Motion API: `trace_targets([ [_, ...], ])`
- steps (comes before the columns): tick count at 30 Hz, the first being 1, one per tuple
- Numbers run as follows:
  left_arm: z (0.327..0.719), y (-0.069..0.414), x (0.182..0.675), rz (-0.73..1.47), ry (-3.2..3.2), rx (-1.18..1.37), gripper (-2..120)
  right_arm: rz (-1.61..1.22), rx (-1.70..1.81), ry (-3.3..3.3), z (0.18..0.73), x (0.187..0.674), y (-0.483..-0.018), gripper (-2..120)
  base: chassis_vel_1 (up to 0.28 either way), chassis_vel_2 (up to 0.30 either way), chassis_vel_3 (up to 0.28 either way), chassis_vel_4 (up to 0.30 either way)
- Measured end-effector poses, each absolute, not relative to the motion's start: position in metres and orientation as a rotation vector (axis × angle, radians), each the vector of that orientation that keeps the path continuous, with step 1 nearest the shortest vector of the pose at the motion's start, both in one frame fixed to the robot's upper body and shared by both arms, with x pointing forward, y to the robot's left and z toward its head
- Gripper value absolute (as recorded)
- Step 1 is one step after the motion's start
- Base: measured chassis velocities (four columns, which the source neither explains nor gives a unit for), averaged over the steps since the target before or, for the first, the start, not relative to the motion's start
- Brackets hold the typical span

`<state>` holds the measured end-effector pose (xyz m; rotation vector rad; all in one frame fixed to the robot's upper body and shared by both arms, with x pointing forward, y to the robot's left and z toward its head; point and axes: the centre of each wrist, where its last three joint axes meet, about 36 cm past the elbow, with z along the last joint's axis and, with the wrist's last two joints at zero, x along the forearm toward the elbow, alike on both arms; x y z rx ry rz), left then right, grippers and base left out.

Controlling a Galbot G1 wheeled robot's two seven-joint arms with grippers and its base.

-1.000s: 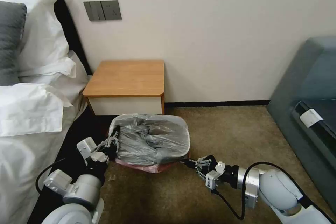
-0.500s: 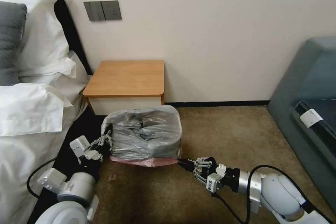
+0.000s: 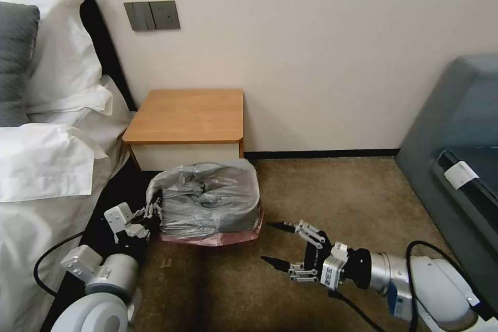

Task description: Pick up the garbage bag from the table and place it over the trash can.

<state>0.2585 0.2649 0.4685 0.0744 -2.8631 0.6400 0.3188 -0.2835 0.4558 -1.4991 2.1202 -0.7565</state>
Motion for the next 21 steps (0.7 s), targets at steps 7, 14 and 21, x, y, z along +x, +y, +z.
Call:
trace_targets([
  [7, 0.455, 0.264, 0.257, 0.293, -2.941, 0.070, 9, -0.380, -1.200, 2.446, 0.458, 0.302, -0.236, 93, 0.000, 0.000, 0.000, 0.000],
  [14, 0.446, 0.256, 0.253, 0.048, -2.980, 0.047, 9, -0.345, -1.154, 2.575, 0.475, 0.297, -0.201, 68, 0.000, 0.000, 0.000, 0.000],
  [21, 0.449, 0.248, 0.251, -0.051, -3.009, -0.001, 9, -0.454, -1.394, 2.660, 0.485, 0.325, -0.183, 40, 0.000, 0.000, 0.000, 0.000],
])
